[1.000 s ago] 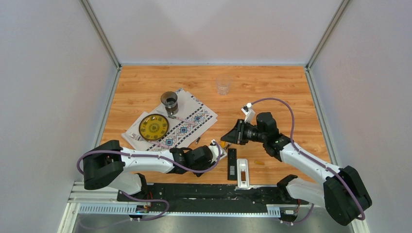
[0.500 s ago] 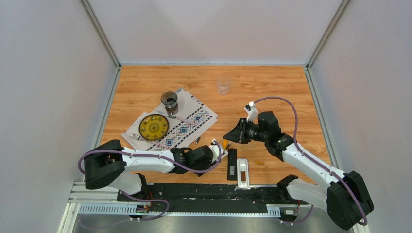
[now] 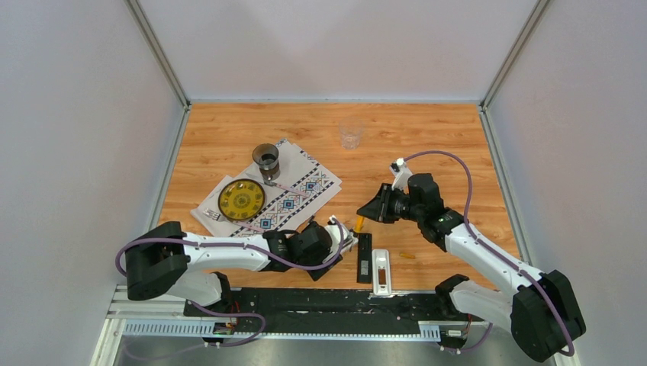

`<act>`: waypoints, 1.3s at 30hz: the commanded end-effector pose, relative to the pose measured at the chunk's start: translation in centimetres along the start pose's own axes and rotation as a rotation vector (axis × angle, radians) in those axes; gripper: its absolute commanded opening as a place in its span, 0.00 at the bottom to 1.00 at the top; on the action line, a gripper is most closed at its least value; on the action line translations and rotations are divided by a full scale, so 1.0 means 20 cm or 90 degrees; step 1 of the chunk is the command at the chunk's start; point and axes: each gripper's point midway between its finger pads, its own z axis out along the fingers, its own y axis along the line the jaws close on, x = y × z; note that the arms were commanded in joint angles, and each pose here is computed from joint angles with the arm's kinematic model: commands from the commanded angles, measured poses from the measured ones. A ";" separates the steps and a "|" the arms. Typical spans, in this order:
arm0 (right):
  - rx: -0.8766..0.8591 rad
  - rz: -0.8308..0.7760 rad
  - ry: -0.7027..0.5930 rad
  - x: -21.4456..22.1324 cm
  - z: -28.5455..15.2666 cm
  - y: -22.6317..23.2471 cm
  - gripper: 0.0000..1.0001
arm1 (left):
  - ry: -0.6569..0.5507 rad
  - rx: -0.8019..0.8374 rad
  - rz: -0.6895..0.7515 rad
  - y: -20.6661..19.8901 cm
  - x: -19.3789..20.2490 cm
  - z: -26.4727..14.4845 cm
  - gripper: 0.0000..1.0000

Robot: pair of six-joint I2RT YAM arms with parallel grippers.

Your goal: Unload the batteries from the remote control

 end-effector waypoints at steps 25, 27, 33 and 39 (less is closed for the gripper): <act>0.017 -0.014 -0.046 -0.13 -0.04 -0.06 0.00 | -0.022 0.070 -0.012 -0.04 -0.18 0.14 0.67; 0.019 -0.010 -0.047 -0.13 -0.04 -0.07 0.00 | -0.008 0.086 -0.008 -0.06 -0.15 0.14 0.59; 0.018 -0.008 -0.044 -0.13 -0.03 -0.08 0.00 | 0.008 0.100 -0.014 -0.08 -0.08 0.12 0.38; 0.014 -0.003 -0.049 -0.15 -0.02 -0.08 0.00 | 0.011 0.103 -0.016 -0.07 -0.04 0.08 0.21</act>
